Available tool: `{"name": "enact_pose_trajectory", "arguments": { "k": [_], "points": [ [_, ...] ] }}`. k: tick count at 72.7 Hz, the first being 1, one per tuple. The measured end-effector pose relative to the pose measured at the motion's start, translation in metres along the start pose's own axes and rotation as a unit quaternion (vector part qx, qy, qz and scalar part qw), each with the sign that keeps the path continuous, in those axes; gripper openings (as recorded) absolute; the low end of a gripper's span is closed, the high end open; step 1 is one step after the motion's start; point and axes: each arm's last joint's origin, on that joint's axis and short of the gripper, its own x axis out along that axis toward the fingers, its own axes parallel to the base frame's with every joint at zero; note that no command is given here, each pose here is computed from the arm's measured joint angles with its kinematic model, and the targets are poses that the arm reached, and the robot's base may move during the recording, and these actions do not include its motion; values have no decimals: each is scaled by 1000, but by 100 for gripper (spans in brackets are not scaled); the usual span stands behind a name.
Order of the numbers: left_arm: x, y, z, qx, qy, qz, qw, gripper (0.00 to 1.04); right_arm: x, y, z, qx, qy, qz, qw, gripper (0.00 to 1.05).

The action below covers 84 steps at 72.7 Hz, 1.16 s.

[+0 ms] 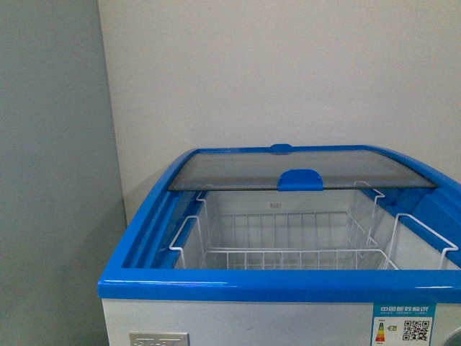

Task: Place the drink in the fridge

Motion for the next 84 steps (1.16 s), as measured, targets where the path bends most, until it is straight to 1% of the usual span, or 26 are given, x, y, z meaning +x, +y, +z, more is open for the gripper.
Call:
{"name": "enact_pose_trajectory", "arguments": {
  "k": [6,7,11,14,16,21,28,29,31,32,33,34,37,38,43,84],
  "points": [
    [0,0,0,0,0,0,1000,3,0,0,0,0,1,-1,1000,3],
    [0,0,0,0,0,0,1000,3,0,0,0,0,0,-1,1000,5],
    [0,0,0,0,0,0,1000,17,0,0,0,0,0,0,1000,19],
    [0,0,0,0,0,0,1000,24,0,0,0,0,0,0,1000,26],
    [0,0,0,0,0,0,1000,31,0,0,0,0,0,0,1000,33],
    [0,0,0,0,0,0,1000,42,0,0,0,0,0,0,1000,43],
    [0,0,0,0,0,0,1000,67,0,0,0,0,0,0,1000,68],
    [0,0,0,0,0,0,1000,72,0,0,0,0,0,0,1000,73],
    [0,0,0,0,0,0,1000,79,0,0,0,0,0,0,1000,80],
    [0,0,0,0,0,0,1000,81,0,0,0,0,0,0,1000,81],
    [0,0,0,0,0,0,1000,86,0,0,0,0,0,0,1000,86],
    [0,0,0,0,0,0,1000,88,0,0,0,0,0,0,1000,88],
    [0,0,0,0,0,0,1000,98,0,0,0,0,0,0,1000,98],
    [0,0,0,1,0,0,1000,98,0,0,0,1,0,0,1000,99],
    [0,0,0,1,0,0,1000,96,0,0,0,0,0,0,1000,97],
    [0,0,0,1,0,0,1000,97,0,0,0,0,0,0,1000,98]
  ]
}}
